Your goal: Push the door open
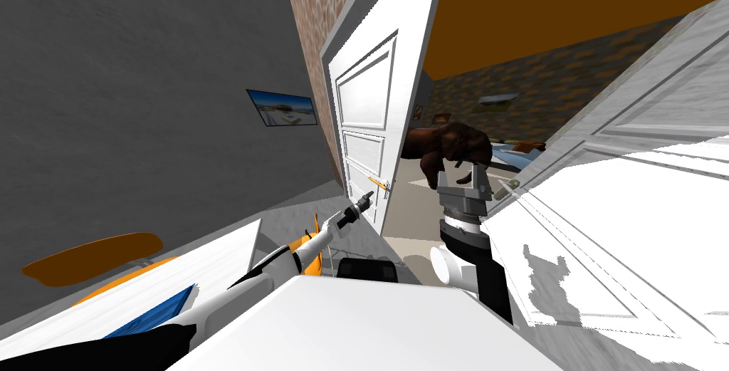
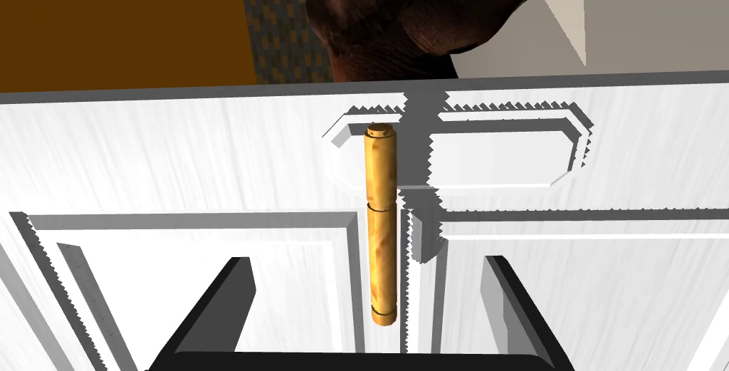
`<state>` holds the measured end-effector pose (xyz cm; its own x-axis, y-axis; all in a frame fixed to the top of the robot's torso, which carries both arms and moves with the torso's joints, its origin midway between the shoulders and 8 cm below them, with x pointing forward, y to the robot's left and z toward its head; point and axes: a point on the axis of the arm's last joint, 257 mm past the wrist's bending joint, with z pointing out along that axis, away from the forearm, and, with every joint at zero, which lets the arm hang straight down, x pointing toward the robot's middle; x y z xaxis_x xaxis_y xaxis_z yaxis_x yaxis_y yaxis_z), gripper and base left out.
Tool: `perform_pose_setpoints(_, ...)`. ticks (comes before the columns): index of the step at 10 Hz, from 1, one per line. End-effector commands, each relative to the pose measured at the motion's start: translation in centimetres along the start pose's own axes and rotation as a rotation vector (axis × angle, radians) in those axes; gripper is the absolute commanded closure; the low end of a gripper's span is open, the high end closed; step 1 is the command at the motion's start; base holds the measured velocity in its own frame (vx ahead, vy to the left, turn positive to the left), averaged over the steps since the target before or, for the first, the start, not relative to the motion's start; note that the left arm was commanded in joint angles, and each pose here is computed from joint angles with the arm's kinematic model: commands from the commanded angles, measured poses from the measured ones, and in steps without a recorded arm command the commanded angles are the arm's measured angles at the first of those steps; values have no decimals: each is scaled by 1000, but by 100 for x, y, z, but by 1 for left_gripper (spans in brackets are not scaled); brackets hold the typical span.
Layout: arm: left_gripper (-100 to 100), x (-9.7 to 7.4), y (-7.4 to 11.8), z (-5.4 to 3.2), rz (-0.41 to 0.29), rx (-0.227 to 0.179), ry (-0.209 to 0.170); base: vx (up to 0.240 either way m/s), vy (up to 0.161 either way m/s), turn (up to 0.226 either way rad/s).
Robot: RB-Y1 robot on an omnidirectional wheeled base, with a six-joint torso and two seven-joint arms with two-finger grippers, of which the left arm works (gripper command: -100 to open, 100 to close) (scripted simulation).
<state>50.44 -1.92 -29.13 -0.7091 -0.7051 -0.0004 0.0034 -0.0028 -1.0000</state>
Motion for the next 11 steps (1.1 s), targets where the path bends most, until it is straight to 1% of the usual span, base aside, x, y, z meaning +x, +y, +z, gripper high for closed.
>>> perform_pose_setpoints(1,-100,0,0,0,0,0,0,-6,3,-19)
perform_pose_setpoints(2,-100,0,0,0,0,0,0,6,-3,19)
perform_pose_setpoints(3,-100,-10,5,-21,0,-2,5,33,-8,50)
perform_pose_setpoints(11,-100,-10,5,-21,0,-2,5,3,0,1)
